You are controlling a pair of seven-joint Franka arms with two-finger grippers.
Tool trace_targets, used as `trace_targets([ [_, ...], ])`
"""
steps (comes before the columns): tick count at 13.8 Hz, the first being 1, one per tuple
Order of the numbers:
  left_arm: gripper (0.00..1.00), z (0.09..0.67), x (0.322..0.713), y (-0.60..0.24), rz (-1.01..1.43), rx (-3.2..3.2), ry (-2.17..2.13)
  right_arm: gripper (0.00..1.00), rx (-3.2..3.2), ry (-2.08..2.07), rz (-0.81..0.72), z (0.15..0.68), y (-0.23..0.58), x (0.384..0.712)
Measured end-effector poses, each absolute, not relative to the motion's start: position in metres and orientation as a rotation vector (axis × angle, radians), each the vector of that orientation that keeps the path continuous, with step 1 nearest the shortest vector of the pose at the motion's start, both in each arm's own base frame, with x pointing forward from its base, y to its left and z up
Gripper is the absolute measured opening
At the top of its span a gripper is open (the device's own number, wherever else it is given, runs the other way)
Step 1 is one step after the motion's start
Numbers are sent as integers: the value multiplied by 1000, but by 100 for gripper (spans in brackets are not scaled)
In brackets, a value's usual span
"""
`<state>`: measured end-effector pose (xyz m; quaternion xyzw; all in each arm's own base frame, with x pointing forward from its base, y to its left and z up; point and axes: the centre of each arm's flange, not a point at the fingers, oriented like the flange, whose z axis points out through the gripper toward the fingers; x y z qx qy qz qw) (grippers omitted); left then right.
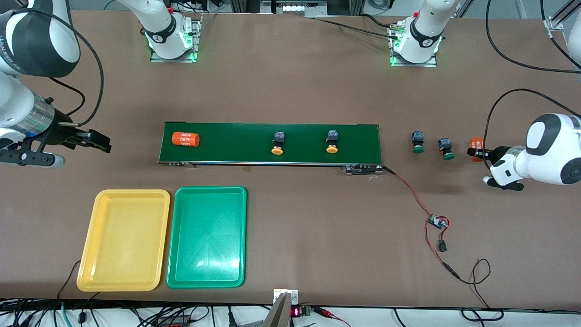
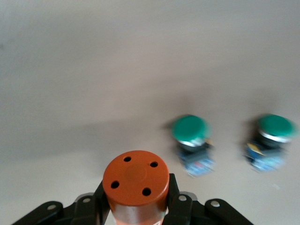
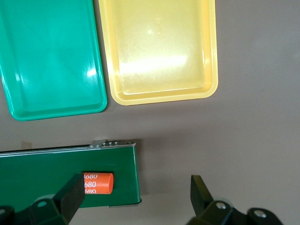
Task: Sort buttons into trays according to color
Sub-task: 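Reach the left gripper to the second orange cylinder and grasp it, then place the cylinder on the belt while the right gripper grasps the first cylinder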
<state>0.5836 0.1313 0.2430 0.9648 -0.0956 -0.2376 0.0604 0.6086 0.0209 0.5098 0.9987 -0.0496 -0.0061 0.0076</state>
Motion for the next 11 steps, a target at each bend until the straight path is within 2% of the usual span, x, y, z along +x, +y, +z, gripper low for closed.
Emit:
trace_targets([
  [4, 49, 313, 595, 3, -682, 2879, -644, 100, 3125, -137, -55, 497, 22, 611],
  [8, 49, 317, 579, -137, -688, 2819, -997, 100, 3153, -113, -146, 470, 41, 614],
  [11, 49, 311, 566, -207, -585, 2730, -1220, 100, 3145, -76, -240, 444, 70, 611],
])
